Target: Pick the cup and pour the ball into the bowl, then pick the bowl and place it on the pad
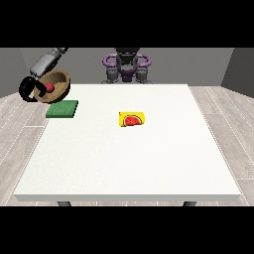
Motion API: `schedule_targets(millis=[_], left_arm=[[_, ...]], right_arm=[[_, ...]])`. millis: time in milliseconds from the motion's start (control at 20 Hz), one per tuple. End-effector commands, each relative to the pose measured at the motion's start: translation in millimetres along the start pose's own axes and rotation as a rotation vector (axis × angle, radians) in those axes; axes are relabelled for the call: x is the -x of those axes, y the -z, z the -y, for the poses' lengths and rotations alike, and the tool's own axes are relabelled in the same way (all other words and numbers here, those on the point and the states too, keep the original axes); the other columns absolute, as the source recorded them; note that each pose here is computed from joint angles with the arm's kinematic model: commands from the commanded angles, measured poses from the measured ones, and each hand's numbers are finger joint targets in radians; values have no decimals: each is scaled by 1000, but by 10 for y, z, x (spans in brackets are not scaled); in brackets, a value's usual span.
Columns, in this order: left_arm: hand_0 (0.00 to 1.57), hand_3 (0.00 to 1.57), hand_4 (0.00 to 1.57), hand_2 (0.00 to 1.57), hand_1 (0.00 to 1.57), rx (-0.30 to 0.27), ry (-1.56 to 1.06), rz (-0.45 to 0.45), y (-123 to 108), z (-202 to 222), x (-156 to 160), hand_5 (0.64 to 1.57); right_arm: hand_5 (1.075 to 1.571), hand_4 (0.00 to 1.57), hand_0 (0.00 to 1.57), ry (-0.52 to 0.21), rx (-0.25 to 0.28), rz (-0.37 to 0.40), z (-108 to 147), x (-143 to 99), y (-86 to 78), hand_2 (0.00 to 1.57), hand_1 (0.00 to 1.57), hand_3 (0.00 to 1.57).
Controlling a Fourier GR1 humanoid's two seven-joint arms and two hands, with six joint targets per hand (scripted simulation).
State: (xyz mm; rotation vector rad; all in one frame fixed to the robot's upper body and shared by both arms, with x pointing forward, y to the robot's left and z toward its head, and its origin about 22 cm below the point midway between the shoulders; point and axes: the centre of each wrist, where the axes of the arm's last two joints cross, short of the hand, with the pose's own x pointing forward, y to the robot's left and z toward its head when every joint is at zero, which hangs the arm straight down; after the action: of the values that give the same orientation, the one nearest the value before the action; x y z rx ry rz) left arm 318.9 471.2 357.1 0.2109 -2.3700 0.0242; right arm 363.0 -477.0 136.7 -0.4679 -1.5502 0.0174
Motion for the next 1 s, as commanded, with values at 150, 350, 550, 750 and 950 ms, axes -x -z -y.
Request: schedule_targets(millis=[150, 350, 550, 750, 950], left_arm=[[0, 0, 0, 0, 0, 10, 10, -26, 20, 0, 27, 1530], [0, 0, 0, 0, 0, 5, 1, 2, 24, 46, -3, 1523], [0, 0, 0, 0, 0, -31, 1, 22, -20, -37, -28, 1528], [0, 0, 0, 0, 0, -22, 13, 78, -1, -136, -283, 1518], [0, 0, 0, 0, 0, -1, 22, 54, -12, -80, -261, 1516]], right_arm=[[1571, 1229, 1571, -91, -17, -39, -242, -34, 64, 1571, 1571, 1290], [1570, 1157, 1571, 70, -22, -73, -328, 145, 51, 1571, 1571, 1282], [1569, 1063, 1571, 104, -32, -82, -358, 427, -64, 1571, 1571, 1256], [1567, 0, 1534, 113, 214, -100, 290, 294, -158, 1521, 1534, 1280], [1538, 0, 740, 153, 188, -135, 112, 248, -64, 690, 740, 1053]])
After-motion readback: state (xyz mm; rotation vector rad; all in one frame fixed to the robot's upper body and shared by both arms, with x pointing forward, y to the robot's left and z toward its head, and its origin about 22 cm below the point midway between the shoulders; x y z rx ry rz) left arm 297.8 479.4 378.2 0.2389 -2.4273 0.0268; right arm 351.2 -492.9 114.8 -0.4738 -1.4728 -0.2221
